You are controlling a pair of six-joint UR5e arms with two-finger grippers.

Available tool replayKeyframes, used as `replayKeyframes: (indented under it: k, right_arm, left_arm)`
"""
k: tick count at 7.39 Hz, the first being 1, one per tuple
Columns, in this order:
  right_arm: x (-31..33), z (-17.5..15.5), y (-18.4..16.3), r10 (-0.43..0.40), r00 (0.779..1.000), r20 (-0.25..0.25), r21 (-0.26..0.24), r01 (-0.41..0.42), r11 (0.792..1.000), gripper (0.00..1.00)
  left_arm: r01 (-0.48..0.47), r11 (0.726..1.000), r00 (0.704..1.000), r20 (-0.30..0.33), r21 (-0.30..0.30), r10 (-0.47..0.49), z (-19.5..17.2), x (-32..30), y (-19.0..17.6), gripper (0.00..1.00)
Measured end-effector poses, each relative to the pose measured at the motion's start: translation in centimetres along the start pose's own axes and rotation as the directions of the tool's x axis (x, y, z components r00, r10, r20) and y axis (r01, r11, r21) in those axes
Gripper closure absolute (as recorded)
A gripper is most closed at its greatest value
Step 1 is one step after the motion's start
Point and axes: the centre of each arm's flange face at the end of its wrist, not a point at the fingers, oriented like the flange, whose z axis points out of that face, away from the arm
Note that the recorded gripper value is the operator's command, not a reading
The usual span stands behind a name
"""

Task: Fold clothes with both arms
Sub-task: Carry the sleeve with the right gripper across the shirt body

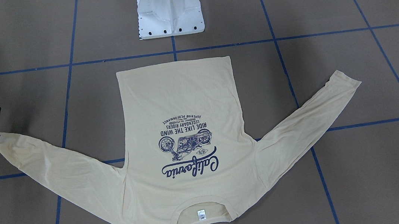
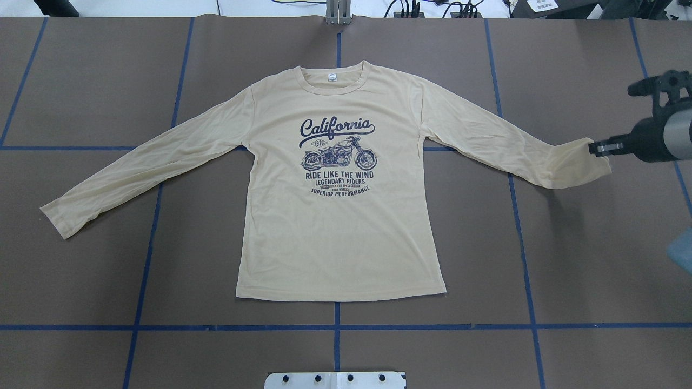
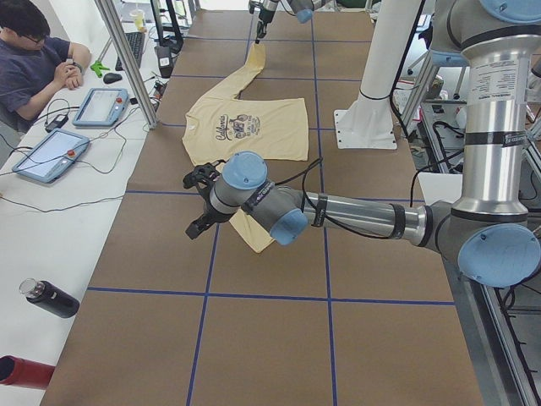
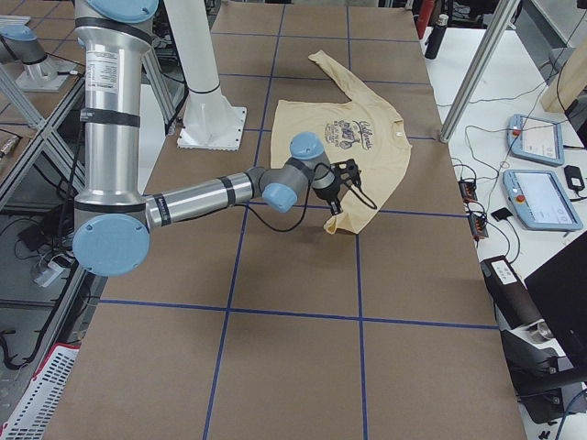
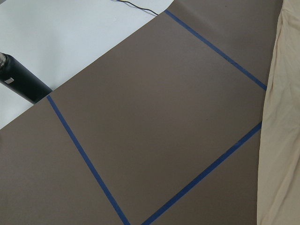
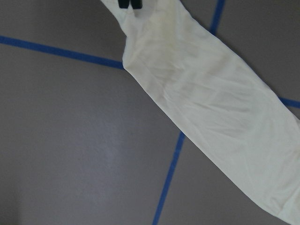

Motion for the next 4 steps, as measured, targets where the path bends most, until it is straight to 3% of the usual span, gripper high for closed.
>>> replayKeyframes:
  k: [2, 4]
  right_arm:
    - [-10.3, -2.3, -6.8, 0.088, 0.996, 0.032, 0.040, -0.090, 0.995, 1.00]
    - [-23.3, -2.0, -11.4, 0.171, 0.985, -0.015, 0.085, -0.170, 0.982, 1.00]
  left_arm:
    - [-0.001, 1.000, 1.000, 0.000, 0.002, 0.001, -0.1, 0.1, -0.1, 0.00]
    - [-0.001, 1.000, 1.000, 0.000, 0.001, 0.001, -0.1, 0.1, 0.0, 0.00]
